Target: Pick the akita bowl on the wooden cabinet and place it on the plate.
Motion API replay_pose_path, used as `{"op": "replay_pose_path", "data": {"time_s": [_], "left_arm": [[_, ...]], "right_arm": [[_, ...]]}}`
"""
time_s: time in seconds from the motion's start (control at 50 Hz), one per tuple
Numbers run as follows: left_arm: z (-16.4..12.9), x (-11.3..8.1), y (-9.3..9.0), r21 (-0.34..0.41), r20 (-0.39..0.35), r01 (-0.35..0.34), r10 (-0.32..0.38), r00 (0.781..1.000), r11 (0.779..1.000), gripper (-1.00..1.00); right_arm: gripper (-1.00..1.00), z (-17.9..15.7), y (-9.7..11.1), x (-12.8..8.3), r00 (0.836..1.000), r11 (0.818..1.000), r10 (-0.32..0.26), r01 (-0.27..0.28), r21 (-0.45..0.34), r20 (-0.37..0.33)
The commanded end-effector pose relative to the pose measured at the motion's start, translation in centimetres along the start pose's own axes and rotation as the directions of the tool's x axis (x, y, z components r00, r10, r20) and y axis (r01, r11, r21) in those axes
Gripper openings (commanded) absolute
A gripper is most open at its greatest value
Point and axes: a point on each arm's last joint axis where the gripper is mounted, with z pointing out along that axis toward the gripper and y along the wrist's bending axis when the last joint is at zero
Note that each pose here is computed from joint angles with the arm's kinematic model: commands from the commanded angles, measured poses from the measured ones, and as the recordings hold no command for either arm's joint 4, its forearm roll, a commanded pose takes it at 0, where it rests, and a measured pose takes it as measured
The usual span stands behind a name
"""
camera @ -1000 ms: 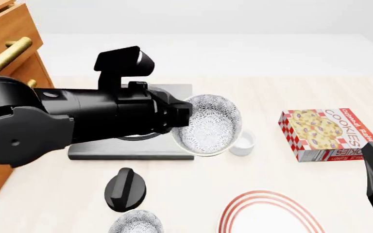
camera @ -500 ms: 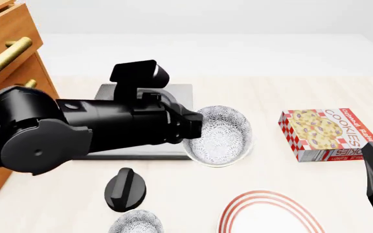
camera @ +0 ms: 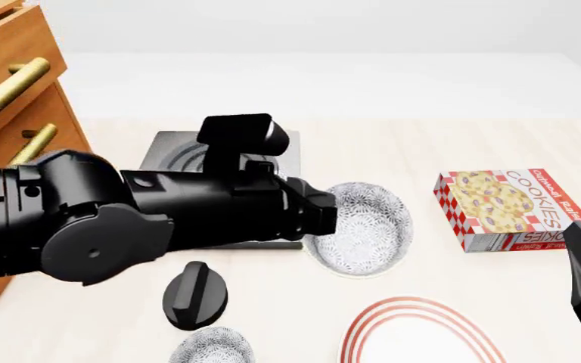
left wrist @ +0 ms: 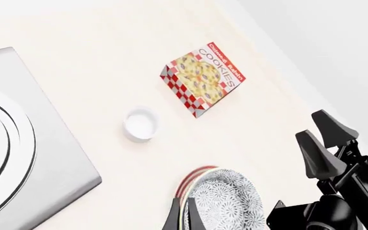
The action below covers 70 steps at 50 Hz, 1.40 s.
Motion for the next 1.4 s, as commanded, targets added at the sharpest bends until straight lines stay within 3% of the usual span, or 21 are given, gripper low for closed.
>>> {"op": "replay_pose_path", "data": {"time_s": [0.02,0.68,1.4], "left_arm": [[0.8,0.3,-0.5,0.016,-0.006,0.018,-0.018,1.000,1.000,-1.00],[4.0,2.7,-0.9,0.031,-0.058,0.035,-0.033,0.998,0.999,-1.00],[5.1,4.4,-0.4,0.023,-0.089,0.046,-0.044,0.995,0.999,-1.00]], "right_arm": [[1.00,0.0,0.0,0.0,1.000,1.000,0.000,0.000,0.000,0.000],[1.00,0.0,0.0,0.0,1.000,1.000,0.000,0.000,0.000,0.000],[1.00,0.0,0.0,0.0,1.000,1.000,0.000,0.000,0.000,0.000]]}}
